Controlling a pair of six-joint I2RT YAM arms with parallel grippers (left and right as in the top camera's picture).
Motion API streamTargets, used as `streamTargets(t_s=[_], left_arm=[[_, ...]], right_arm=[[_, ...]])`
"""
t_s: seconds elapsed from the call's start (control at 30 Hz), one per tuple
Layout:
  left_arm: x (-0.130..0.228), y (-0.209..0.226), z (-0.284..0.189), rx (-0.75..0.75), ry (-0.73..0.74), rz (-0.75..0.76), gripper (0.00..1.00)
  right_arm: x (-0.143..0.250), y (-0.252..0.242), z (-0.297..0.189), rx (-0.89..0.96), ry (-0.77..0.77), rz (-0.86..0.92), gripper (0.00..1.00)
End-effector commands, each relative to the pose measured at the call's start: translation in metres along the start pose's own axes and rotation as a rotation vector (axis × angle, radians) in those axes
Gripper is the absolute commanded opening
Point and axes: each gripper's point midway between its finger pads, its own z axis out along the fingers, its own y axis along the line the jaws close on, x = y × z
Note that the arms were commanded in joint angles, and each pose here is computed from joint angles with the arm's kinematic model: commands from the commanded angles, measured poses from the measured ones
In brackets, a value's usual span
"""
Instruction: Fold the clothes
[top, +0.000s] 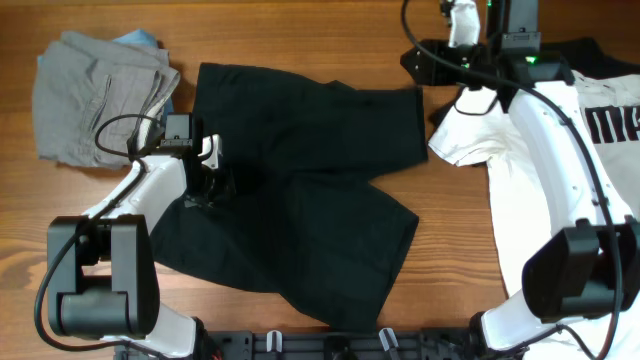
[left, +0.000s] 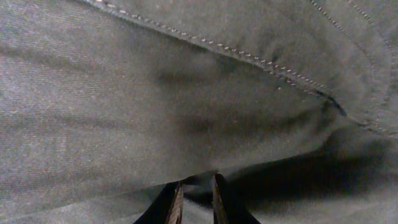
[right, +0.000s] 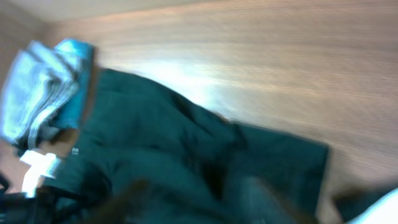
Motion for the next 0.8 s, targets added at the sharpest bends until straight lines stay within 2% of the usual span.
streamTargets(t_s=[0.0, 0.17, 0.23, 0.27, 0.37, 0.43, 0.57, 0.6, 0.67, 0.77], left_arm=[[0.008, 0.015, 0.009, -0.060, 0.030, 0.003, 0.19], [0.007, 0.015, 0.009, -0.060, 0.030, 0.002, 0.20], [0.008, 0.014, 0.009, -0.060, 0.031, 0.002, 0.20], [0.008, 0.015, 0.009, -0.060, 0.030, 0.002, 0.20], [0.008, 0.015, 0.009, -0.060, 0.030, 0.003, 0.22], [0.008, 0.014, 0.009, -0.059, 0.030, 0.002, 0.22], [0.007, 0.015, 0.009, -0.060, 0.030, 0.002, 0.22], [0.007, 0.015, 0.009, -0.060, 0.030, 0.002, 0.22], [0.007, 0.014, 0.009, -0.060, 0.029, 0.002, 0.22], [0.008, 0.015, 0.009, -0.060, 0.030, 0.002, 0.22]], right_arm=[[0.009, -0.041, 0.005, 0.206, 0.018, 0.090, 0.83], [0.014, -0.056, 0.028, 0.223, 0.039, 0.098, 0.85], [0.042, -0.071, 0.049, 0.242, 0.140, 0.181, 0.85], [0.057, -0.081, 0.063, 0.256, 0.191, 0.242, 0.82], [0.083, -0.100, 0.115, 0.205, 0.261, 0.227, 0.70], [0.093, -0.106, 0.124, 0.209, 0.285, 0.234, 0.63], [0.099, -0.119, 0.127, 0.267, 0.297, 0.235, 0.62], [0.100, -0.114, 0.129, 0.234, 0.302, 0.228, 0.50], [0.101, -0.113, 0.129, 0.228, 0.305, 0.231, 0.43], [0.101, -0.112, 0.129, 0.223, 0.308, 0.234, 0.17]])
